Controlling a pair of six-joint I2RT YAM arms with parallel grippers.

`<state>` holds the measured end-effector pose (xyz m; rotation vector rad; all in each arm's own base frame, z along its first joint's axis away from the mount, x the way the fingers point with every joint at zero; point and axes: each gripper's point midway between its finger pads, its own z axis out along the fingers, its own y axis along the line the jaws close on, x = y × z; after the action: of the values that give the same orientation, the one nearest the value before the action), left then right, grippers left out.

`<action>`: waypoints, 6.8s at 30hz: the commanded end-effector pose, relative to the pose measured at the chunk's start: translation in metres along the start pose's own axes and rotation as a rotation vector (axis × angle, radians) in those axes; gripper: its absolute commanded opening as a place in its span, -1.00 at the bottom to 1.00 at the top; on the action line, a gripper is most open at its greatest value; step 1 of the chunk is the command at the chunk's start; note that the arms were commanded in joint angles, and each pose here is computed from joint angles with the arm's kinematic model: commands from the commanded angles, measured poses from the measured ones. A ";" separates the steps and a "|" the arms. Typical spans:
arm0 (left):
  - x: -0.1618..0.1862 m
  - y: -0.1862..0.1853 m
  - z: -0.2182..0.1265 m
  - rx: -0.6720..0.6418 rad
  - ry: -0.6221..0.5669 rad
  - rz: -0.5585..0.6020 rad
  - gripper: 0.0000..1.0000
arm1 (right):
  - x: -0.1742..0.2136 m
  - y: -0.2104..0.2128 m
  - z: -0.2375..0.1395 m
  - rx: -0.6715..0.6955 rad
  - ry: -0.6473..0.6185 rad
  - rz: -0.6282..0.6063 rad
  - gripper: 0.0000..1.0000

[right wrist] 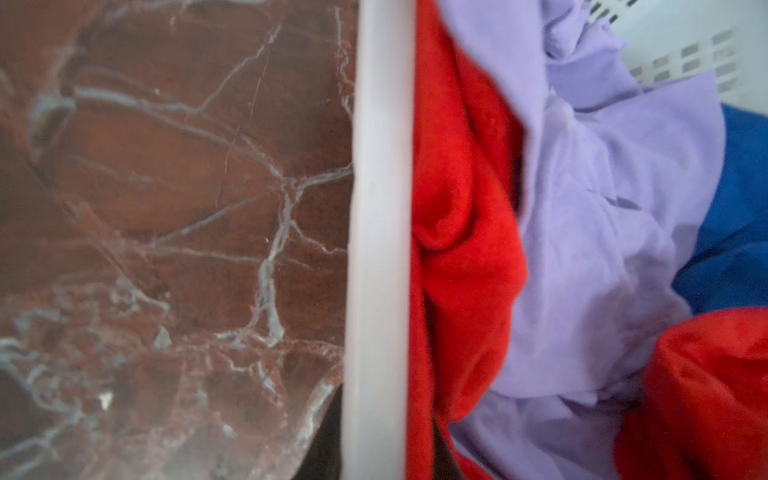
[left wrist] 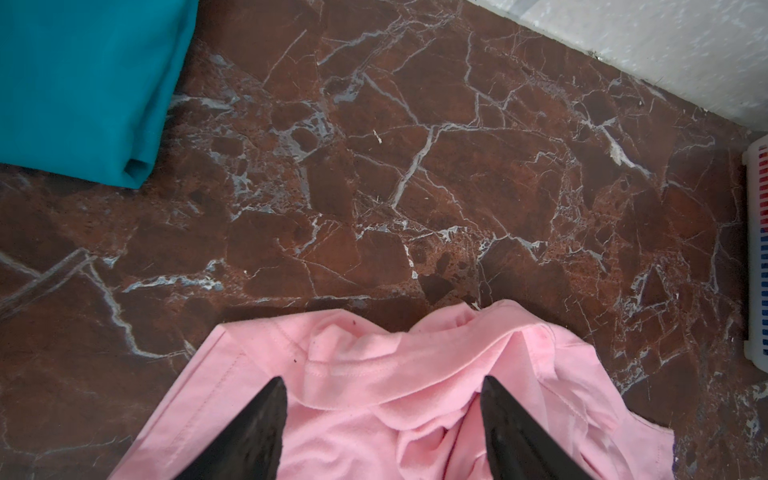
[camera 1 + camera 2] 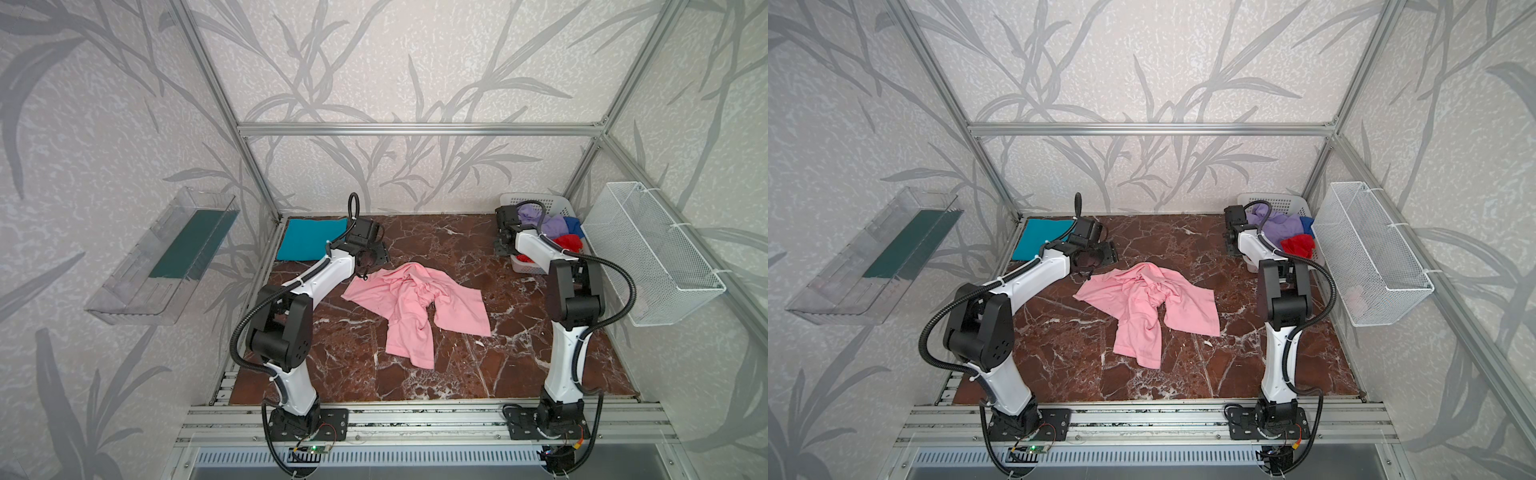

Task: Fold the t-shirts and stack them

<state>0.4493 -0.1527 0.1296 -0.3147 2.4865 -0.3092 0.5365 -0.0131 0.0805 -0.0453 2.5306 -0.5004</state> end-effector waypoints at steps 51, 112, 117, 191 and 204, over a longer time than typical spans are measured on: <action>0.054 -0.008 -0.010 -0.077 0.104 0.151 0.93 | 0.040 0.011 -0.031 -0.016 0.042 -0.015 0.08; 0.257 0.003 -0.064 -0.126 0.402 0.359 0.17 | 0.155 0.143 -0.173 -0.564 0.143 0.059 -1.00; 0.218 -0.009 -0.064 -0.106 0.366 0.341 0.07 | 0.111 0.120 -0.195 -0.554 0.029 0.074 -1.00; -0.082 -0.057 -0.255 0.183 -0.241 0.218 -1.00 | 0.075 0.234 -0.226 -0.708 -0.125 -0.148 -1.00; -0.189 -0.157 -0.275 0.657 -0.411 0.127 -1.00 | -0.025 0.008 -0.475 -0.401 -0.822 0.002 -1.00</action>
<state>0.4602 -0.1767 0.4503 -0.0332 2.0044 -0.6625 0.3081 0.1947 0.4601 -0.3507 1.7631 0.2684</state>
